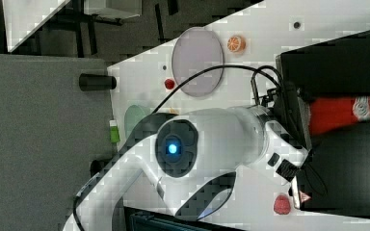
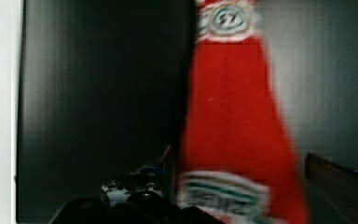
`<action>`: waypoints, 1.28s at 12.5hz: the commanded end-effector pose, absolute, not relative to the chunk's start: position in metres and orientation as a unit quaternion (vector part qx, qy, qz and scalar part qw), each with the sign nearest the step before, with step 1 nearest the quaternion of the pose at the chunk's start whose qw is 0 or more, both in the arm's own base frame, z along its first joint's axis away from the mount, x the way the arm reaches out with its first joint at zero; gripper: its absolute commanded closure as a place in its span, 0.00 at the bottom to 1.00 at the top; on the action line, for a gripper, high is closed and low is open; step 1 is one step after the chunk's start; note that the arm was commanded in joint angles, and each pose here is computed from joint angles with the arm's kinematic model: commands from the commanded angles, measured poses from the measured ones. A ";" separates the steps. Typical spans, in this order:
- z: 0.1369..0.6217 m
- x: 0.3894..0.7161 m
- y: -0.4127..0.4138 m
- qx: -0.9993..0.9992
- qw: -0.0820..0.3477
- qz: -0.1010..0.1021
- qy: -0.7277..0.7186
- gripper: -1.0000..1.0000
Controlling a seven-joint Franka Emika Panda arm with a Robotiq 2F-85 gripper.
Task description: Pick Ketchup from oven and place it on table.
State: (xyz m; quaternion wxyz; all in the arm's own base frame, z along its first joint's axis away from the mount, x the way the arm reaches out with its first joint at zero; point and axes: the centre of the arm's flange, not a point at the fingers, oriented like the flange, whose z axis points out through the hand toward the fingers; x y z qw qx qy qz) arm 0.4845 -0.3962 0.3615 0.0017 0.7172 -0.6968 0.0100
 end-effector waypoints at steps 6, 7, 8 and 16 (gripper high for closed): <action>0.366 0.496 -0.387 0.722 -0.018 0.017 -0.691 0.36; 0.372 0.499 -0.387 0.724 -0.018 0.021 -0.689 0.36; 0.384 0.504 -0.385 0.730 -0.020 0.031 -0.683 0.36; 0.527 0.552 -0.278 0.891 -0.018 0.038 -0.452 0.36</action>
